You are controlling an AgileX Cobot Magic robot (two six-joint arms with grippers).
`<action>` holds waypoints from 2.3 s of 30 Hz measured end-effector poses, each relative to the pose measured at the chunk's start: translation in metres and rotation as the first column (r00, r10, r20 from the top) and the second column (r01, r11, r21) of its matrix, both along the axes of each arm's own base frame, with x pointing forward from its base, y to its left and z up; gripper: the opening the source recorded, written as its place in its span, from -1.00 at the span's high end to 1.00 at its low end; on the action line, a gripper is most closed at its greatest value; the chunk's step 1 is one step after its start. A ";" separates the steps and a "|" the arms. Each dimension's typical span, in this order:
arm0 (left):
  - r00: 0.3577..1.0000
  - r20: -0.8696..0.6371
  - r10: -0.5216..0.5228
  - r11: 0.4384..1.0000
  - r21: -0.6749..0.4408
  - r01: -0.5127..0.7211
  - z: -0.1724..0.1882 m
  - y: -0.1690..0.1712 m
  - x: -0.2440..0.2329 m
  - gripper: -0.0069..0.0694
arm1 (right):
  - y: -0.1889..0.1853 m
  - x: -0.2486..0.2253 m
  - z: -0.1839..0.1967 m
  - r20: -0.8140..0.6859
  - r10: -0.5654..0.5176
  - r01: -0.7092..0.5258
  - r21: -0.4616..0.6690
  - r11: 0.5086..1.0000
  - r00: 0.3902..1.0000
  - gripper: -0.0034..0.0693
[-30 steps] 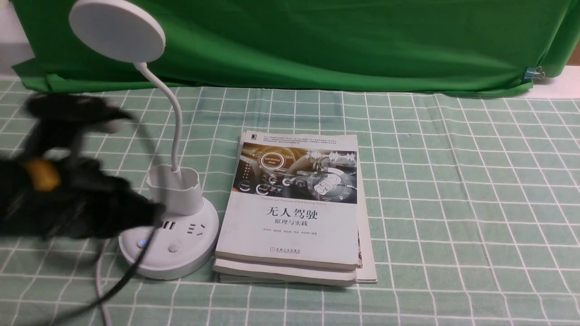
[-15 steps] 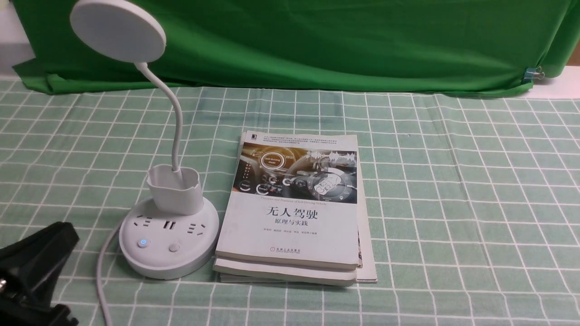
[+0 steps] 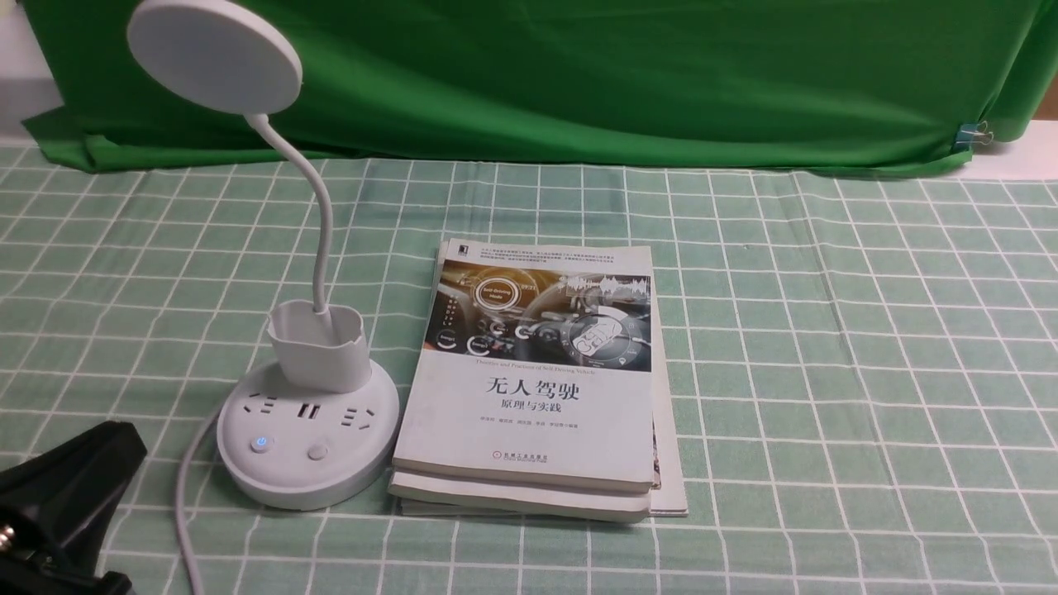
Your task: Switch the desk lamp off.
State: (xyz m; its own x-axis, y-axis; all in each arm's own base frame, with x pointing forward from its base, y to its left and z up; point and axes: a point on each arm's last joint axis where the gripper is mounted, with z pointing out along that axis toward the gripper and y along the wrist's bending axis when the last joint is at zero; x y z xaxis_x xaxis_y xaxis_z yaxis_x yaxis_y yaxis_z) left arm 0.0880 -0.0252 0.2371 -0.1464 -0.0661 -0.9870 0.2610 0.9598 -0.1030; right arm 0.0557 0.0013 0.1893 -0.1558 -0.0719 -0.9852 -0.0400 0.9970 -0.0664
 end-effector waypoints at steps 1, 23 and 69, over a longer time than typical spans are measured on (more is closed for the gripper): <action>1.000 -0.001 -0.001 1.000 0.004 0.001 -0.001 0.000 0.000 0.75 | 0.000 0.000 0.000 0.000 0.000 0.000 0.000 1.000 1.000 0.24; 0.960 -0.055 0.273 0.962 0.010 -0.273 -0.050 0.024 -0.033 0.81 | 0.000 0.000 0.000 0.000 0.000 0.000 0.000 1.000 1.000 0.24; 0.958 -0.092 0.272 0.962 0.003 -0.273 -0.053 0.024 -0.033 0.81 | 0.000 0.000 0.000 0.000 0.000 0.000 0.000 1.000 1.000 0.24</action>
State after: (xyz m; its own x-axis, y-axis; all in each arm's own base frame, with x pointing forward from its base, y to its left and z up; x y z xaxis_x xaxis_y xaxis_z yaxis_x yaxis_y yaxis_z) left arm 0.0546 -0.0016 0.1845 -0.2108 -0.1252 -0.9695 -0.0216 0.9921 -0.1235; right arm 0.0557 0.0013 0.1893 -0.1558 -0.0719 -0.9852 -0.0400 0.9970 -0.0664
